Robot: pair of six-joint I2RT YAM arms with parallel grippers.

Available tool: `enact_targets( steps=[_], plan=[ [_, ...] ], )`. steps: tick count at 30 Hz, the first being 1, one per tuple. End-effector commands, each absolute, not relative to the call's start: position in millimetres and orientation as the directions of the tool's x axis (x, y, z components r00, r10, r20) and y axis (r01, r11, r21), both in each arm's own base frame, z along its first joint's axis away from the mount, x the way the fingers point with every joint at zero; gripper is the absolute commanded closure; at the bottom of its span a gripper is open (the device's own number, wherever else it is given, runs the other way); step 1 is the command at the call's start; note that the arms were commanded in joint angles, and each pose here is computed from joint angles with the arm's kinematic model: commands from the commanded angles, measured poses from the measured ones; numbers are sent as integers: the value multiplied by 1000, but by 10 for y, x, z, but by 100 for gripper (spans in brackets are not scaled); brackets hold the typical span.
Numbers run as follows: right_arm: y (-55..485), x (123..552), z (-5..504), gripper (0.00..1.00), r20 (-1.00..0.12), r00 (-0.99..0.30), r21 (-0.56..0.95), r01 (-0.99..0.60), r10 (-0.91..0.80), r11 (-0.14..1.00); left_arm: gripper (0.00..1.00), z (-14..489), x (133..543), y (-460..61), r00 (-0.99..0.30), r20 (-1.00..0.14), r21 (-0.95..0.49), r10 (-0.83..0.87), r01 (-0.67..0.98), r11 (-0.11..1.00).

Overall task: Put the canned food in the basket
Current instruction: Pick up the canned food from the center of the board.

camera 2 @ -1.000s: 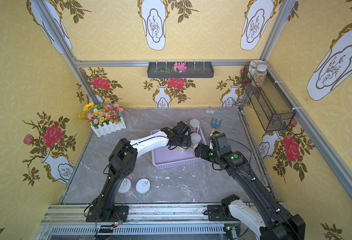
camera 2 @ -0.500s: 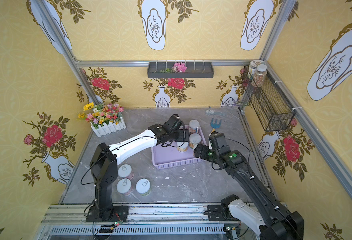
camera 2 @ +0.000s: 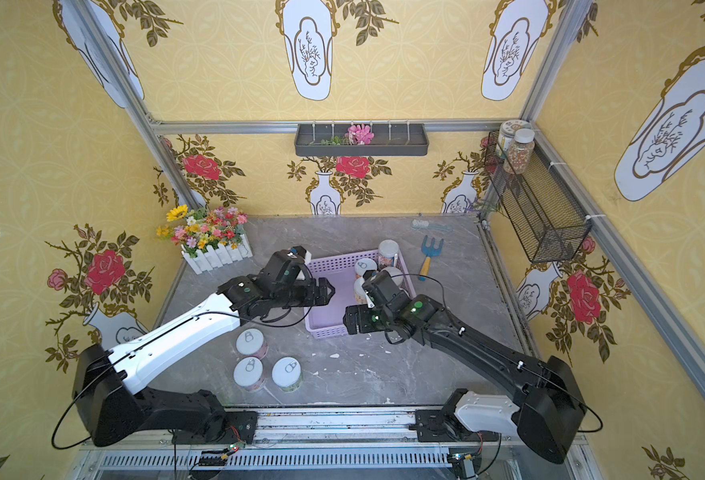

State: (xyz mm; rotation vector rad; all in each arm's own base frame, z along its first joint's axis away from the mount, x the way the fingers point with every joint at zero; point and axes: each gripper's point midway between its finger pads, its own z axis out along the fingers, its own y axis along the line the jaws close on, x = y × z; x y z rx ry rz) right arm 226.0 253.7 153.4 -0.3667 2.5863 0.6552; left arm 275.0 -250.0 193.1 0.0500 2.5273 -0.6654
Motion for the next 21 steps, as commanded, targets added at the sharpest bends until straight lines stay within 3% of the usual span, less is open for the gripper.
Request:
enact_targets(
  steps=[1,11,17,21],
  plan=[
    [2871,2232,1588,3,-540,-812,355,-459,-221,815,7,1805,2514,-2224,-916,-379,-489,-132,77,869],
    [3631,1644,1368,3,-547,-665,220,-700,-508,679,5,1610,1824,-1539,-964,-167,-460,-208,-111,881],
    [3892,1439,1232,3,-538,-617,207,-758,-575,619,6,1552,1532,-1270,-959,-132,-395,-249,-179,901],
    [4016,1377,1125,3,-533,-594,188,-778,-603,600,7,1509,1448,-1282,-955,-87,-445,-282,-216,869]
  ],
)
